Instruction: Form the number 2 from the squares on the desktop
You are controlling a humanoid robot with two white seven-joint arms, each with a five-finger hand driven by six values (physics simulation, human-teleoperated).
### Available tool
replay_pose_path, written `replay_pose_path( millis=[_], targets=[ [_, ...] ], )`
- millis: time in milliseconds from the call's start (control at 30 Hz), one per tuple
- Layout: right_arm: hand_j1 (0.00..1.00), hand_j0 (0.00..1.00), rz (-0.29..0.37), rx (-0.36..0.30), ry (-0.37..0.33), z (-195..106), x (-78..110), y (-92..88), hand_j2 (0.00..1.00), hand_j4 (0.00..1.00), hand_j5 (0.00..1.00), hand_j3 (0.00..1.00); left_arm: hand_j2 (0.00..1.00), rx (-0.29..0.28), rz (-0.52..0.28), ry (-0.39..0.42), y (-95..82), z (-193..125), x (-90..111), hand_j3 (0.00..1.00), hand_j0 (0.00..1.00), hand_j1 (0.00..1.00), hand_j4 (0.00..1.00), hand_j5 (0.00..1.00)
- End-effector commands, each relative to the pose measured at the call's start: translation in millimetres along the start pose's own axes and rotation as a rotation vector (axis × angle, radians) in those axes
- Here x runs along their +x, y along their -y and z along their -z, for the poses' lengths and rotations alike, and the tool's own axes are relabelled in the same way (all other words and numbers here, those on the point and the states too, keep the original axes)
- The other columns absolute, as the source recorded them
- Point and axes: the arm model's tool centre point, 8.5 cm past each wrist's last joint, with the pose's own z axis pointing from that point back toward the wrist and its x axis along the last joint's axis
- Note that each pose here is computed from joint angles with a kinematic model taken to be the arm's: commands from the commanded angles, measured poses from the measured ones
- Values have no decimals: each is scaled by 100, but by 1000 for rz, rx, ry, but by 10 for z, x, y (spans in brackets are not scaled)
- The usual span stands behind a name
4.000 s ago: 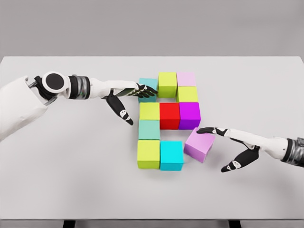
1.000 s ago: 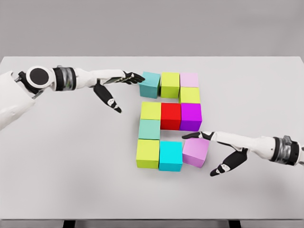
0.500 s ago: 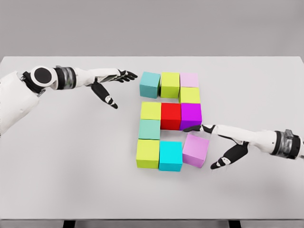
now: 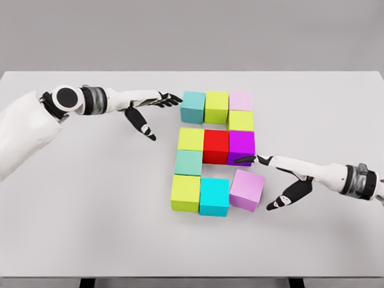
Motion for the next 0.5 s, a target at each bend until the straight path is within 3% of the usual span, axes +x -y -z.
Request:
replay_pose_path(
  millis=[0, 367, 467],
  targets=[
    [100, 100, 5, 0, 9, 21, 17, -8, 100, 100, 100, 100, 100, -3, 2, 13, 10, 32, 42, 100, 100, 100, 100, 100],
    [100, 100, 2, 32, 34, 83, 92, -85, 100, 100, 100, 100, 100, 18, -6, -4, -51, -72, -39, 100, 100, 100, 100, 100],
    [100, 100, 0, 38, 43, 96, 124, -97, 100, 100, 100, 100, 100, 63, -1, 0, -175, -298, -127, 100, 100, 100, 100, 100]
  ],
)
